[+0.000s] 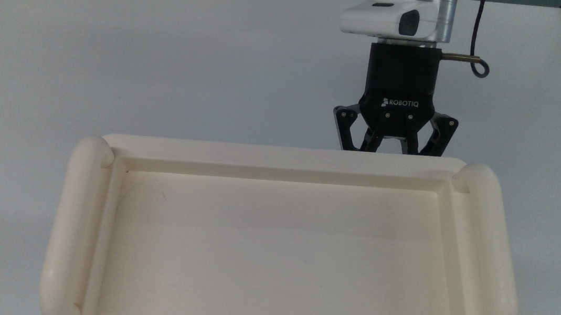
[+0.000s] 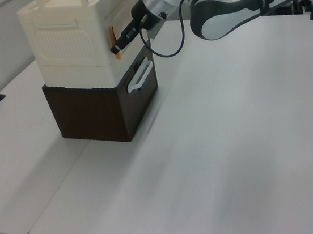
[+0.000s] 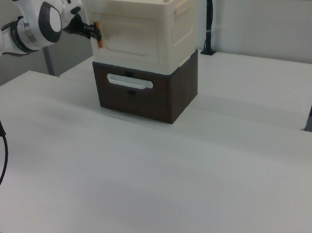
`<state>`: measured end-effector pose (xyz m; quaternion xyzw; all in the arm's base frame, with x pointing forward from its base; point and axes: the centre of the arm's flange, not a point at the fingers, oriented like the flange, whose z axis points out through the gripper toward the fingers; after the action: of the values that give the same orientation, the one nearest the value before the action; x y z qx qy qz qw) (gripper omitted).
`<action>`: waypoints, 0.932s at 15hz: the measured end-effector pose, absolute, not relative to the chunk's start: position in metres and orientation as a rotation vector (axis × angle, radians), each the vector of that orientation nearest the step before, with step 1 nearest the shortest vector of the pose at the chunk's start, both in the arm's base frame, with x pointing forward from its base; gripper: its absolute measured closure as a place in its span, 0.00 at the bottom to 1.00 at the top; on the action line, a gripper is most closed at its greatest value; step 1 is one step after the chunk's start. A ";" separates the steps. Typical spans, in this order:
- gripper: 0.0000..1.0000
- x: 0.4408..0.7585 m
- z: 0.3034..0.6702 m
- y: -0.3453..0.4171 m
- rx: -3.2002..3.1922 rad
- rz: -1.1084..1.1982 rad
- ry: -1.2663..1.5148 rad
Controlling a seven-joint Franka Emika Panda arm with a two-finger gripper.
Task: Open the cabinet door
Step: 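Hook the door edge and pull it outward, swinging it on its hinge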
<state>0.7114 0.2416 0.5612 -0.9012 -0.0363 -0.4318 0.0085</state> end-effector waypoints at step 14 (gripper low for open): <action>0.84 0.718 0.558 0.235 -2.809 -1.380 -0.099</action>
<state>0.7177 0.2354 0.5582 -0.8971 -0.0315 -0.4407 0.0054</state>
